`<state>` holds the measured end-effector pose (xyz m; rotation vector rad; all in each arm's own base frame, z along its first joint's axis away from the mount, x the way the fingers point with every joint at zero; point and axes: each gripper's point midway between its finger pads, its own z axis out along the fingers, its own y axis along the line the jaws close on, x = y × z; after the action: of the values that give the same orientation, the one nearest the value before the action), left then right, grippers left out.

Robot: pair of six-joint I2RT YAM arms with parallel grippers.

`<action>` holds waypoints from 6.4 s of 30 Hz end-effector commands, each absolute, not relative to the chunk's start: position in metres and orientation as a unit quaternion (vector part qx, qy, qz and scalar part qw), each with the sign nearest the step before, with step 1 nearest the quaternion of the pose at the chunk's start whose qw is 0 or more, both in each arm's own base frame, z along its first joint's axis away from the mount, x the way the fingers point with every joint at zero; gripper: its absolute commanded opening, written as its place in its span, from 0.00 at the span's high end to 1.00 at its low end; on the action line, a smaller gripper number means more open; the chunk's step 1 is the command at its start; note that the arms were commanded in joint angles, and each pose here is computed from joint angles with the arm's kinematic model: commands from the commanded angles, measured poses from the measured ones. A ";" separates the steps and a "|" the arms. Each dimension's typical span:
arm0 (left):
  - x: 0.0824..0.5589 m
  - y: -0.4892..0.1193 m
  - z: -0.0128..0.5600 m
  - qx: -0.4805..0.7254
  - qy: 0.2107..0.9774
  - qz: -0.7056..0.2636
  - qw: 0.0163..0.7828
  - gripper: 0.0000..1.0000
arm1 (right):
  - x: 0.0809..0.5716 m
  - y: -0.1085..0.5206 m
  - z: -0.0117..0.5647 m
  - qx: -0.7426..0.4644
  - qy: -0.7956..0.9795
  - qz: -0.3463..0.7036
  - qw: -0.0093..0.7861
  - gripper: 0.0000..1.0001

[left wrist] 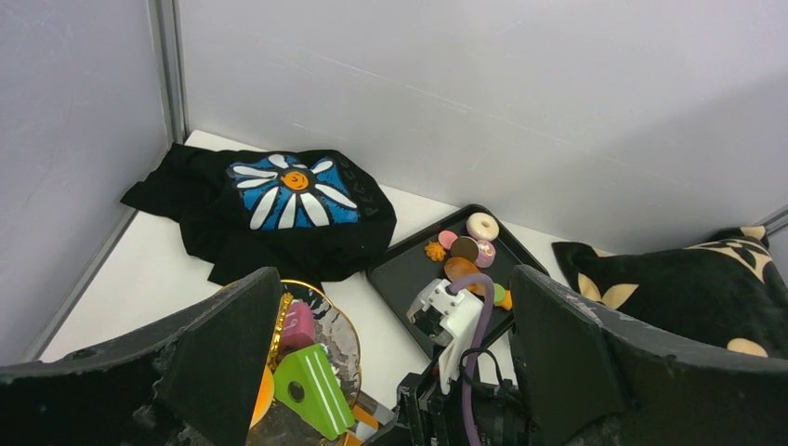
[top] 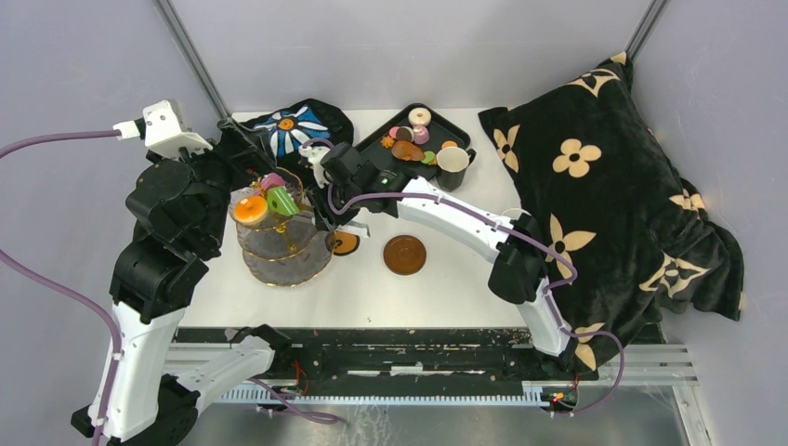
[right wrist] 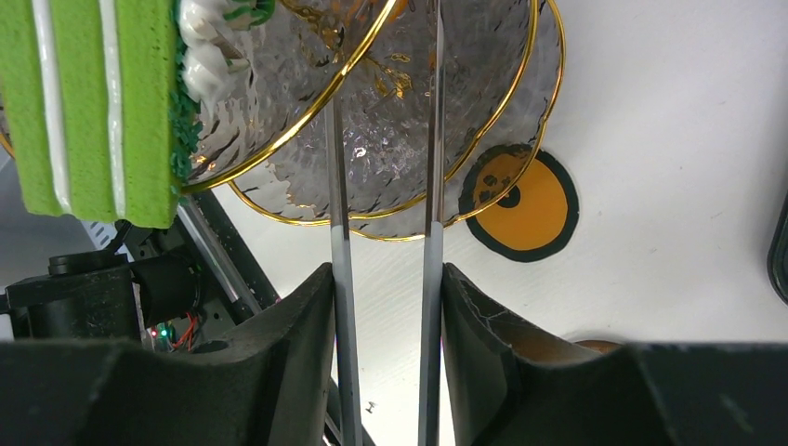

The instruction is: Serve the afternoon tea

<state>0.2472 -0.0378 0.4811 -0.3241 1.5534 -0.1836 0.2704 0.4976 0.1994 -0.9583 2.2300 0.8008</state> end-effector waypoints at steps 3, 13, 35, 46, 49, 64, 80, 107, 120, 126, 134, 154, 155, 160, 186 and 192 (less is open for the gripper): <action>0.241 -0.036 0.493 -0.153 0.682 -0.097 0.708 0.01 | 0.268 0.498 0.256 -0.352 0.805 0.334 0.343 0.51; 0.241 -0.037 0.493 -0.153 0.682 -0.101 0.708 0.01 | 0.263 0.482 0.273 -0.342 0.800 0.333 0.363 0.58; 0.257 -0.055 0.484 -0.138 0.694 -0.119 0.696 0.01 | 0.322 0.296 0.273 -0.206 0.861 0.154 0.439 0.99; 0.269 -0.061 0.479 -0.134 0.700 -0.110 0.693 0.01 | 0.444 0.249 0.216 -0.127 0.902 0.048 0.411 0.99; 0.273 -0.062 0.477 -0.132 0.703 -0.104 0.691 0.01 | 0.481 0.244 0.208 -0.109 0.904 0.027 0.413 0.99; 0.288 -0.066 0.466 -0.117 0.710 -0.078 0.690 0.01 | 0.580 0.261 0.157 -0.075 0.897 0.013 0.436 0.99; 0.285 -0.065 0.465 -0.118 0.708 -0.083 0.691 0.01 | 0.483 0.320 0.121 -0.142 0.933 0.111 0.312 0.99; 0.280 -0.067 0.465 -0.118 0.706 -0.099 0.691 0.01 | 0.459 0.229 0.113 -0.090 0.939 -0.011 0.332 0.99; 0.282 -0.072 0.465 -0.111 0.709 -0.102 0.689 0.01 | 0.467 0.171 0.081 -0.033 0.942 -0.103 0.317 0.99; 0.284 -0.072 0.467 -0.108 0.709 -0.101 0.690 0.01 | 0.465 0.147 0.074 -0.010 0.946 -0.111 0.305 0.99; 0.282 -0.070 0.465 -0.112 0.708 -0.098 0.690 0.01 | 0.464 0.178 0.109 -0.060 0.949 -0.020 0.308 0.99; 0.274 -0.061 0.465 -0.118 0.704 -0.092 0.695 0.01 | 0.471 0.175 0.111 -0.035 0.977 0.021 0.208 0.99; 0.273 -0.061 0.465 -0.118 0.704 -0.091 0.695 0.01 | 0.472 0.175 0.106 -0.036 0.979 0.019 0.201 0.99; 0.270 -0.057 0.467 -0.121 0.701 -0.088 0.698 0.01 | 0.472 0.176 0.088 -0.038 0.984 0.012 0.176 0.99; 0.268 -0.059 0.468 -0.124 0.700 -0.098 0.697 0.01 | 0.451 0.224 0.152 -0.135 0.964 0.070 0.220 0.99; 0.270 -0.061 0.467 -0.122 0.701 -0.101 0.695 0.01 | 0.437 0.219 0.156 -0.152 0.964 0.079 0.205 0.99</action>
<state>0.2702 -0.0596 0.4539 -0.2726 1.6068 -0.2001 0.4343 0.2198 0.1132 -0.4062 2.7999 0.1745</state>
